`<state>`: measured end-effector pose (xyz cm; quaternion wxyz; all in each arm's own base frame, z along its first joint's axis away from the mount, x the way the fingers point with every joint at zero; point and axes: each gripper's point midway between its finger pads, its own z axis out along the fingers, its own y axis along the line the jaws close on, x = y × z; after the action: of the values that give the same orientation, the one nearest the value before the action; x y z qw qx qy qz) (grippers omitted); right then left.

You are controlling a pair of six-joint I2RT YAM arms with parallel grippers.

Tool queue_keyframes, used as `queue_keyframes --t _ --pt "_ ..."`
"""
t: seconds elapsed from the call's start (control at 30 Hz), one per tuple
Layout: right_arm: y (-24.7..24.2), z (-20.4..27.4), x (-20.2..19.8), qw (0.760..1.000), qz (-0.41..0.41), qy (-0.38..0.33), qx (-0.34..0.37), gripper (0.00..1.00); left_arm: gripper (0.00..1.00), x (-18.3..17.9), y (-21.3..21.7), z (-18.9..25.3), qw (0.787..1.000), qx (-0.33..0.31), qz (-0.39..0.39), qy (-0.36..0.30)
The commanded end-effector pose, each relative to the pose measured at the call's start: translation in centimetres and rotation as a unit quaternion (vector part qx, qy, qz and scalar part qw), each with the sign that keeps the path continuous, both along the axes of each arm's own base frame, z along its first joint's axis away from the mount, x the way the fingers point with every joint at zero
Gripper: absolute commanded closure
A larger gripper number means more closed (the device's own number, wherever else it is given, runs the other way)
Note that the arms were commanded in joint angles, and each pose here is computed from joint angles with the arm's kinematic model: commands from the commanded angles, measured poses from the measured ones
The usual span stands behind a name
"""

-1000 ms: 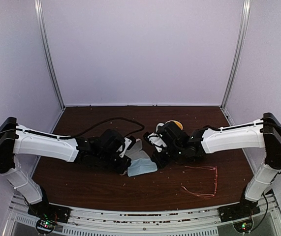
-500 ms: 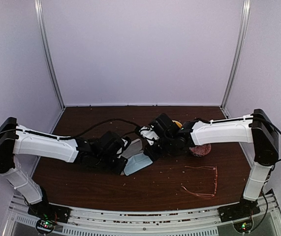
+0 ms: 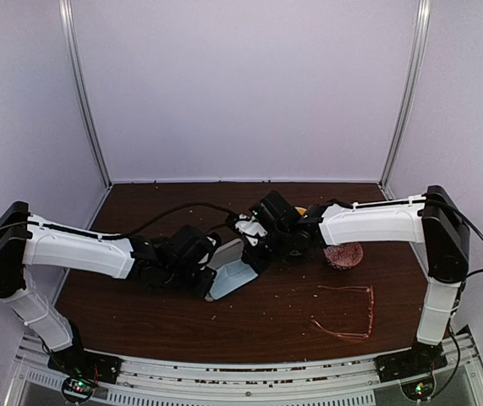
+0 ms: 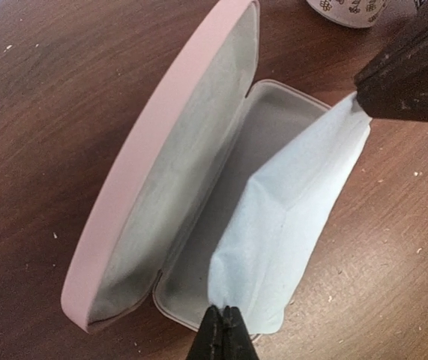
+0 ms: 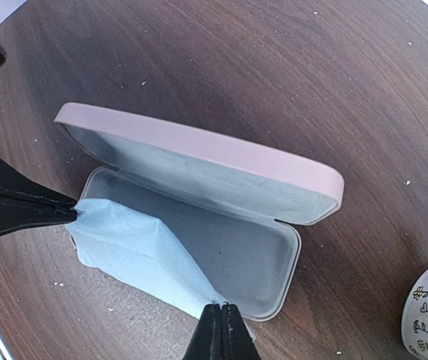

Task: Organize the sunglasses
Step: Place the glasses cleaning cloth in the sunglasses case.

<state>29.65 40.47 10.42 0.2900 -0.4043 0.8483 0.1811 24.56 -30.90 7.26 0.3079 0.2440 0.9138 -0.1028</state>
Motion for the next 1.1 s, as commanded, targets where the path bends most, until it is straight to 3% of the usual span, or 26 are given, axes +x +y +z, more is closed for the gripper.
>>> queue_keyframes --t 0.0,1.07 --pt "0.4 0.5 1.1 1.0 -0.002 -0.009 0.001 1.0 1.0 0.9 0.7 1.0 1.0 0.009 0.011 -0.018" --pt "0.8 -1.6 2.6 1.0 -0.012 -0.004 -0.017 1.0 1.0 2.0 0.4 -1.2 0.999 0.035 0.008 -0.011"
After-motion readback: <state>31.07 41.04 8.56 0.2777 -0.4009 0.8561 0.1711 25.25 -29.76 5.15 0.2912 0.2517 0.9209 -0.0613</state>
